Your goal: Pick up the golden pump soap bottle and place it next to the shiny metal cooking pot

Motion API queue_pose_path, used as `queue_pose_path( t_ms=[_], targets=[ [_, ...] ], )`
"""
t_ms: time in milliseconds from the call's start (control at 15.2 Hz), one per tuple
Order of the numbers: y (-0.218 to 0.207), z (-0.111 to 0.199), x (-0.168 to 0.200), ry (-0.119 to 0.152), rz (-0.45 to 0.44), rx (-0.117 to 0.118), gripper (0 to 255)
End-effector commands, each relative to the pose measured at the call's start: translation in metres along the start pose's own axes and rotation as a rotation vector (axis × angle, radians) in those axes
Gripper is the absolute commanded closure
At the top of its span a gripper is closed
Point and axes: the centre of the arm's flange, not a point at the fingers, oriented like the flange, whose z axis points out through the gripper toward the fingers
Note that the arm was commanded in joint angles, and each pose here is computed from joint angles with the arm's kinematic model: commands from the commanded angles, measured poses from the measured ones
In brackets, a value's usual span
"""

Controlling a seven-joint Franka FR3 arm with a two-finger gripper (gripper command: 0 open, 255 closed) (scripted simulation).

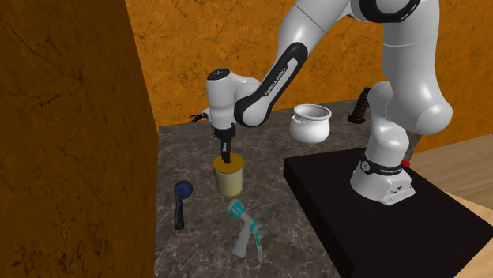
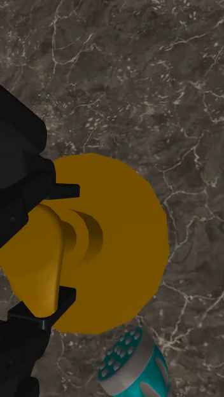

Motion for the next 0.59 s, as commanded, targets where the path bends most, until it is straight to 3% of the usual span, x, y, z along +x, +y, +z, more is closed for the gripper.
queue_pose_path(
  t_ms=[0,528],
  targets=[
    [0.002,-0.01,-0.001,0.0,0.0,0.0,255],
    [0.01,-0.051,-0.002,0.0,0.0,0.0,255]
  ],
)
